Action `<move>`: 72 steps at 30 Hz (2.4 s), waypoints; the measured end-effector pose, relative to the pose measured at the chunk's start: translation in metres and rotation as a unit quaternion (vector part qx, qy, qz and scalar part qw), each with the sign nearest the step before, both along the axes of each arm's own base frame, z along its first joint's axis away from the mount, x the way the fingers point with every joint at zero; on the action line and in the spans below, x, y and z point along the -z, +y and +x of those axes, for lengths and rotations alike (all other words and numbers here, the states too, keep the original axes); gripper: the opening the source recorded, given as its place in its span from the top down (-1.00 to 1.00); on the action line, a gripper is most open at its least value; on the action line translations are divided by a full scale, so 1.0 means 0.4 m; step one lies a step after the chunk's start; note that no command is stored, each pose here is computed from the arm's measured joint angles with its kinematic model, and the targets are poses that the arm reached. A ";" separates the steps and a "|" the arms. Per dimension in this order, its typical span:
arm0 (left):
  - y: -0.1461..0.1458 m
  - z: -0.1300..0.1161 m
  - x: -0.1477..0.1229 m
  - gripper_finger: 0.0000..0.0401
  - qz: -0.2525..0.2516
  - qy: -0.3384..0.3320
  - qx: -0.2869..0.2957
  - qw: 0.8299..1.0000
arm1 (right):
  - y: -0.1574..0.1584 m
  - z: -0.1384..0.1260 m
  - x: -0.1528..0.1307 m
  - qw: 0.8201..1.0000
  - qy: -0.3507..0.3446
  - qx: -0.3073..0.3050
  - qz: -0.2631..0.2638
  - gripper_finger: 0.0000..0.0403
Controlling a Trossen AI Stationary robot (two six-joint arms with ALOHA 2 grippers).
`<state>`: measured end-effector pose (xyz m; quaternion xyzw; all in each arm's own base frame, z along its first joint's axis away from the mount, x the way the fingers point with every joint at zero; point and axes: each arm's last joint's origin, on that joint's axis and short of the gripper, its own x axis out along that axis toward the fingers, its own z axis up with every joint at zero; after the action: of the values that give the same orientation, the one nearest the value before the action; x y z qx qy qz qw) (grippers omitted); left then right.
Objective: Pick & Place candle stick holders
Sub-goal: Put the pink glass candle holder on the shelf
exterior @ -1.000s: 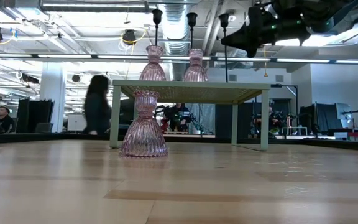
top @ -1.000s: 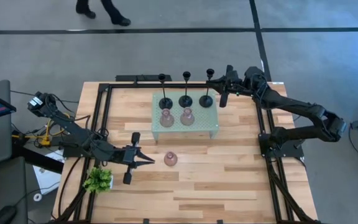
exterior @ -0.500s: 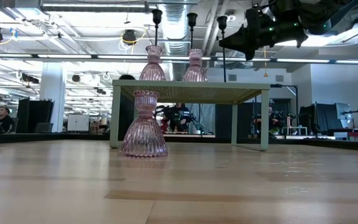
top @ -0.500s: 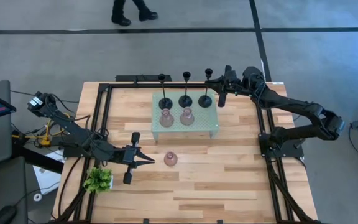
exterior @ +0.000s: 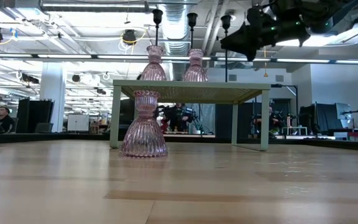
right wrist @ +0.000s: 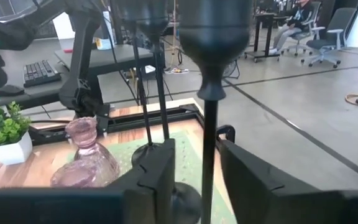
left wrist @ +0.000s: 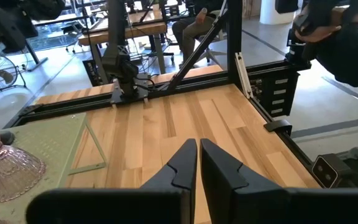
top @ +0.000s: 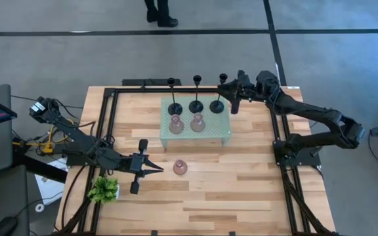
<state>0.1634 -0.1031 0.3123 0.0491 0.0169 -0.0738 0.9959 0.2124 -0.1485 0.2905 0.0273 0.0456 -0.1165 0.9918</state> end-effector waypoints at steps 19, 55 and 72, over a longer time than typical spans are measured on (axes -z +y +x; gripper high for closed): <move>0.002 -0.003 0.030 0.90 0.038 0.052 0.000 0.998 | 0.230 -0.212 -0.058 0.989 0.106 -0.076 0.071 0.29; -0.043 -0.039 0.040 0.90 0.051 0.069 0.060 0.995 | 0.733 0.060 0.335 0.992 0.090 -0.048 0.074 0.65; -0.043 -0.039 0.040 0.90 0.051 0.069 0.060 0.995 | 0.853 0.260 0.491 0.989 0.114 -0.013 0.094 0.65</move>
<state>0.1480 -0.1202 0.2962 0.0953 0.0862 -0.1353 0.9824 0.3163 0.1926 0.0941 0.1067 0.1700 -0.1015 0.9744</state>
